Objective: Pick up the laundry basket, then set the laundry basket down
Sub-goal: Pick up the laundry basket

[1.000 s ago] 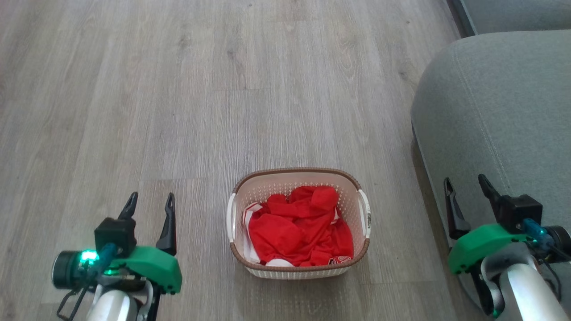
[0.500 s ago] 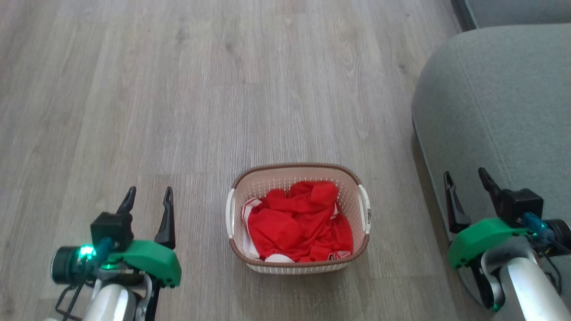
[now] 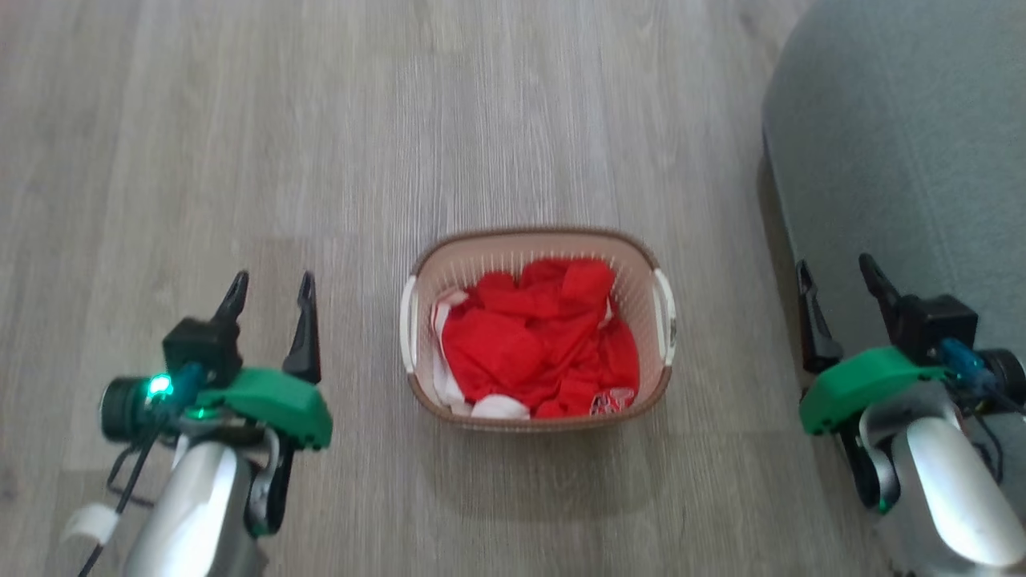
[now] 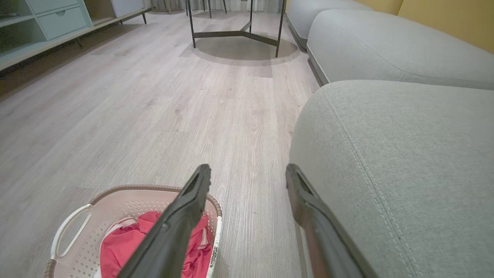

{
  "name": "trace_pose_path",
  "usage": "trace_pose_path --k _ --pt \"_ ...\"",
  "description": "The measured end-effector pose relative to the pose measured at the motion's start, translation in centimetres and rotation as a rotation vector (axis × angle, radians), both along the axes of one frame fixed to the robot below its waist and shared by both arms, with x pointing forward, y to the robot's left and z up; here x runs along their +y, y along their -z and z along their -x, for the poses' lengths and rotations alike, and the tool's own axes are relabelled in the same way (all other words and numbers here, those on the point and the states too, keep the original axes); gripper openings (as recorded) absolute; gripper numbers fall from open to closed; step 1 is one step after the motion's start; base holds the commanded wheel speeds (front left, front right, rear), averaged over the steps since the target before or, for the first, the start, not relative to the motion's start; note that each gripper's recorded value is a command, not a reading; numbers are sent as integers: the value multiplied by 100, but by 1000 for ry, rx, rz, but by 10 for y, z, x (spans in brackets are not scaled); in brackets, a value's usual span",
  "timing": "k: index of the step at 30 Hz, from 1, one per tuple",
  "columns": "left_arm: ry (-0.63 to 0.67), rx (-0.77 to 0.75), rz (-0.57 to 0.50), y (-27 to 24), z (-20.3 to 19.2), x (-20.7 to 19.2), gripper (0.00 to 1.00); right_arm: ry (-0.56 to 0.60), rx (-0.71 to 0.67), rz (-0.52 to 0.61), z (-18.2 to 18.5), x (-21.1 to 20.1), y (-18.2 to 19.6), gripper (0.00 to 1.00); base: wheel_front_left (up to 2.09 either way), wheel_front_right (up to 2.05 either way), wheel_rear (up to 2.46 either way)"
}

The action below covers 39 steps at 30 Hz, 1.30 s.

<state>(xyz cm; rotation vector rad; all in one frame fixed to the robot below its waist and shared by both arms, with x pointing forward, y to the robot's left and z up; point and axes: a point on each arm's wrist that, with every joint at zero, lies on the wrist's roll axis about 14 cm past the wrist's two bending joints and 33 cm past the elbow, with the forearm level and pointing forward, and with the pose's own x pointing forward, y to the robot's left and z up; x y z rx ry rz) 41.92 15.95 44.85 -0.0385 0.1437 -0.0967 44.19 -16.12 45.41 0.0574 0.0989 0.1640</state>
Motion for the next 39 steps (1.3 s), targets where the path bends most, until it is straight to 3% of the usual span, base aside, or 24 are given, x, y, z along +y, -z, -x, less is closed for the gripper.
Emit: trace_pose_path --k 13,25,39 --pt "65 121 31 61 -55 -25 100 -8 101 -5 -44 10 55 100 0 0 0" --pt "147 289 44 145 -104 -51 100 -23 242 2 -82 20 136 100 0 0 0" --pt "203 456 28 225 -108 -61 100 -88 379 5 -95 43 208 100 0 0 0"
